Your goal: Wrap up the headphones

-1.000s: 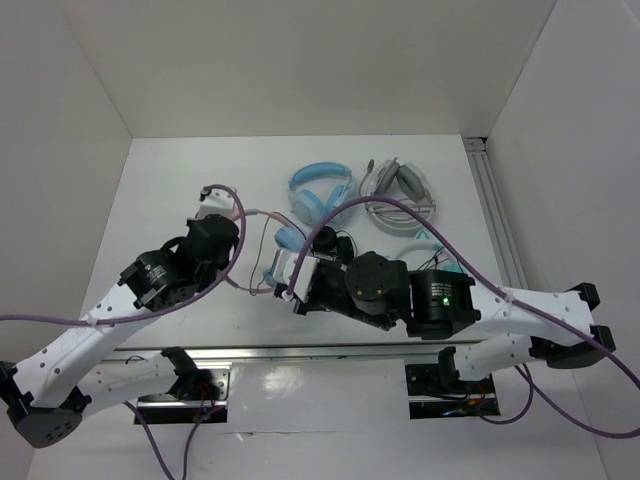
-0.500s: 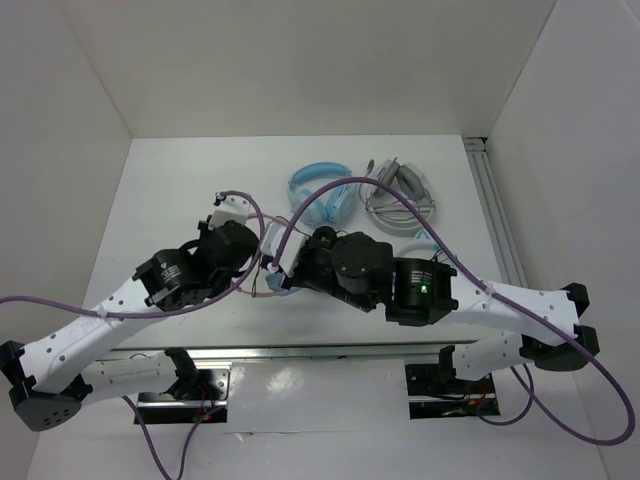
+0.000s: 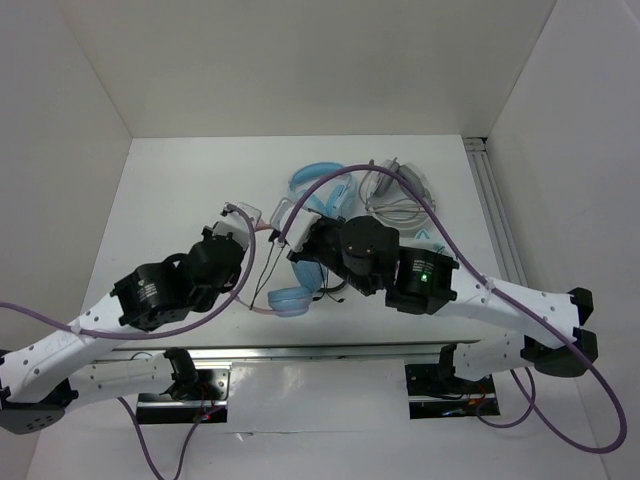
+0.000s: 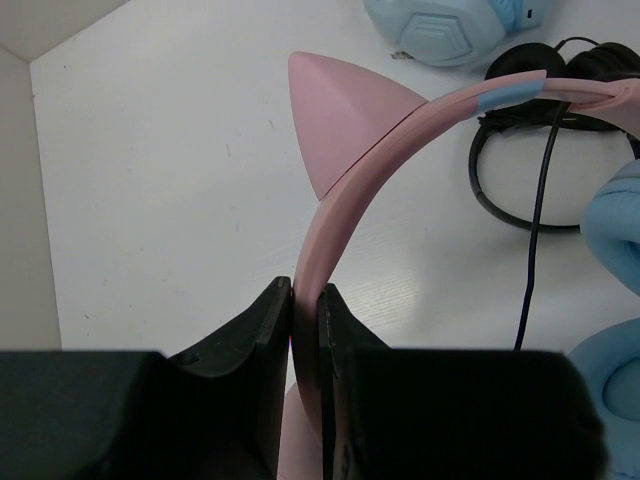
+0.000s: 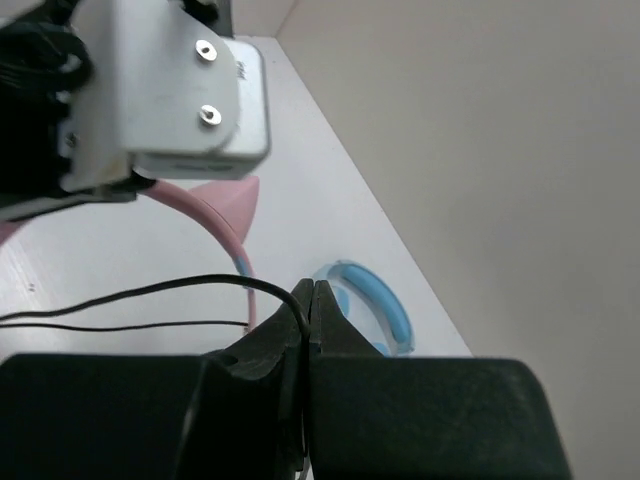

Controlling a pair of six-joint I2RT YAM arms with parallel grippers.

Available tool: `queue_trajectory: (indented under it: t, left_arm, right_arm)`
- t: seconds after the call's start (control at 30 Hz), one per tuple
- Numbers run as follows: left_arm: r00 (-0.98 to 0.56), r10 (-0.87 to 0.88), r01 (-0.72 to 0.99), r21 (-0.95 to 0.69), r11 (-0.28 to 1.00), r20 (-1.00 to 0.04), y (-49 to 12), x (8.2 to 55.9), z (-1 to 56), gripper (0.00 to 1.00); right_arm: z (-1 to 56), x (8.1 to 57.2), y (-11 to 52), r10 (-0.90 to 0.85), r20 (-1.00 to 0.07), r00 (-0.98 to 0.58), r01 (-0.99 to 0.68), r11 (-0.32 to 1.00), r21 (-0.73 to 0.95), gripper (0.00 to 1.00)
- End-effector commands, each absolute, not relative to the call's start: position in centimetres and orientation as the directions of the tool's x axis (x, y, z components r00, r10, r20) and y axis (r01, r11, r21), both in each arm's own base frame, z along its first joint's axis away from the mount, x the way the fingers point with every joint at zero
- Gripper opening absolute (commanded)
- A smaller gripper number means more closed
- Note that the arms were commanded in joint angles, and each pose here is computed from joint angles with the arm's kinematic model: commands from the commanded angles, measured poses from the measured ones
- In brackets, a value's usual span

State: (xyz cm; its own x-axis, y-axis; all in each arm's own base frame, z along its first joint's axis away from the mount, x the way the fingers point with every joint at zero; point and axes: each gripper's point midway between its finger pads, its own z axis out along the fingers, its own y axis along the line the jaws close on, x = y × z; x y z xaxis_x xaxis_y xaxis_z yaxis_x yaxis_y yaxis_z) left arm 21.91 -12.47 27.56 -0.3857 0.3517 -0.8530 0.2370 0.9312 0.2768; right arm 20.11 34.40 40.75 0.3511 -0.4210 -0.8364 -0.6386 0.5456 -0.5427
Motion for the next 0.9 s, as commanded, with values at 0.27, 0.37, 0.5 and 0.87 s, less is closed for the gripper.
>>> queue_trajectory:
  t: [0.27, 0.37, 0.5, 0.87]
  left_arm:
    - [-0.305, 0.387, 0.384, 0.259, 0.886, -0.870, -14.2, 21.2, 29.4, 0.00]
    - [-0.284, 0.391, 0.476, 0.225, 0.850, -0.876, -15.3, 20.3, 29.7, 0.00]
    - [-0.256, 0.394, 0.568, 0.192, 0.800, -0.882, -16.5, 19.1, 30.1, 0.00]
    - [-0.178, 0.230, 0.529, 0.104, 0.842, -0.957, -14.4, 18.2, 35.4, 0.00]
  right_arm:
    - [44.6, 23.6, 27.8, -0.554, -0.751, 0.359, -0.409, 0.630, -0.661, 0.00]
    - [44.7, 24.2, 26.9, -0.546, -0.758, 0.357, -0.395, 0.647, -0.652, 0.00]
    - [43.7, 25.5, 26.7, -0.546, -0.764, 0.344, -0.413, 0.643, -0.645, 0.00]
    - [41.4, 28.3, 27.5, -0.494, -0.812, 0.310, -0.461, 0.669, -0.583, 0.00]
